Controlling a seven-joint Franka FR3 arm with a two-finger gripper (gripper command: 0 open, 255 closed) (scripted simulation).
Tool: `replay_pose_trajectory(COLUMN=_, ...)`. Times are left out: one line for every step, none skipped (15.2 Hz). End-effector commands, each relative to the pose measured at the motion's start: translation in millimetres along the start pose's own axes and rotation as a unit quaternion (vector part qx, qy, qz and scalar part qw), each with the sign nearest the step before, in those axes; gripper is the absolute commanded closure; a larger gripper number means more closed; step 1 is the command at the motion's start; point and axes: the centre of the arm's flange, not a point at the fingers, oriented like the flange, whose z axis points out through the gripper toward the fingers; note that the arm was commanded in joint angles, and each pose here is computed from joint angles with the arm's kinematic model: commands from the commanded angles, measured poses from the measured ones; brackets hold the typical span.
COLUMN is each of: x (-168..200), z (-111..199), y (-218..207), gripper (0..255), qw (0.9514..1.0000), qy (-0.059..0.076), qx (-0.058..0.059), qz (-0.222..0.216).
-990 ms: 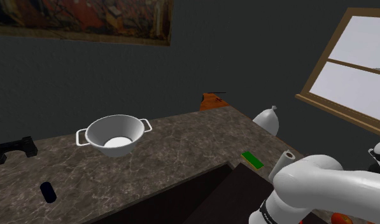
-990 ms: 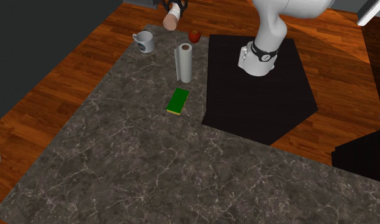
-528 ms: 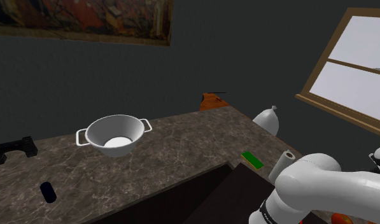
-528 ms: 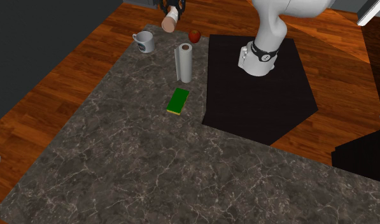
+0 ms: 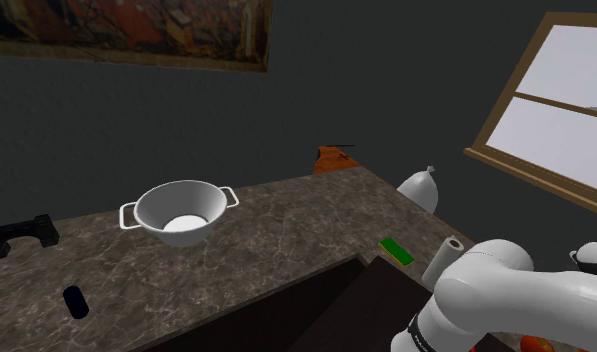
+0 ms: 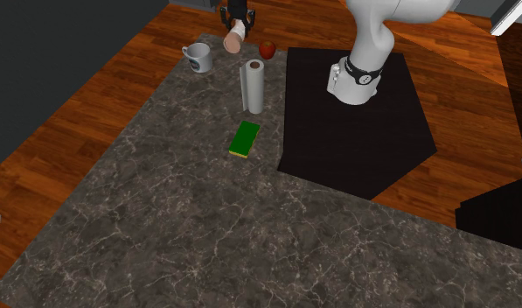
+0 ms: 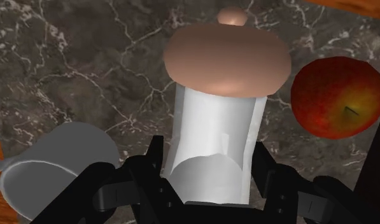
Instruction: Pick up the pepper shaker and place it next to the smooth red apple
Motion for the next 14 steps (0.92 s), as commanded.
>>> replay_pose_trajectory(x=-2, z=10, y=0, gripper=255, qw=1.0000, qy=0.000, qx=0.000, qz=0.000)
replay_pose_trajectory(x=-3, z=15, y=0, gripper=255, qw=1.0000, qy=0.000, qx=0.000, qz=0.000)
replay_pose_trajectory(x=-4, z=20, y=0, gripper=255, qw=1.0000, qy=0.000, qx=0.000, qz=0.000)
replay_pose_trajectory(x=-5, z=26, y=0, gripper=255, qw=1.0000, qy=0.000, qx=0.000, qz=0.000)
replay_pose_trajectory(x=-5, z=31, y=0, gripper=255, qw=1.0000, qy=0.000, qx=0.000, qz=0.000)
replay_pose_trajectory(x=-6, z=36, y=0, gripper=255, qw=1.0000, qy=0.000, qx=0.000, qz=0.000)
replay_pose_trajectory(x=-7, z=41, y=0, gripper=255, qw=1.0000, qy=0.000, qx=0.000, qz=0.000)
replay_pose_trajectory(x=-8, z=47, y=-1, gripper=255, qw=1.0000, qy=0.000, qx=0.000, qz=0.000)
replay_pose_trajectory(x=-9, z=52, y=-1, gripper=255, qw=1.0000, qy=0.000, qx=0.000, qz=0.000)
replay_pose_trajectory(x=-9, z=57, y=-1, gripper=255, qw=1.0000, qy=0.000, qx=0.000, qz=0.000)
replay_pose_trajectory(x=-10, z=62, y=-1, gripper=255, qw=1.0000, qy=0.000, qx=0.000, qz=0.000)
replay_pose_trajectory(x=-11, z=67, y=-1, gripper=255, qw=1.0000, qy=0.000, qx=0.000, qz=0.000)
replay_pose_trajectory(x=-11, z=67, y=-1, gripper=255, qw=1.0000, qy=0.000, qx=0.000, qz=0.000)
replay_pose_trajectory(x=-11, z=67, y=-1, gripper=255, qw=1.0000, qy=0.000, qx=0.000, qz=0.000)
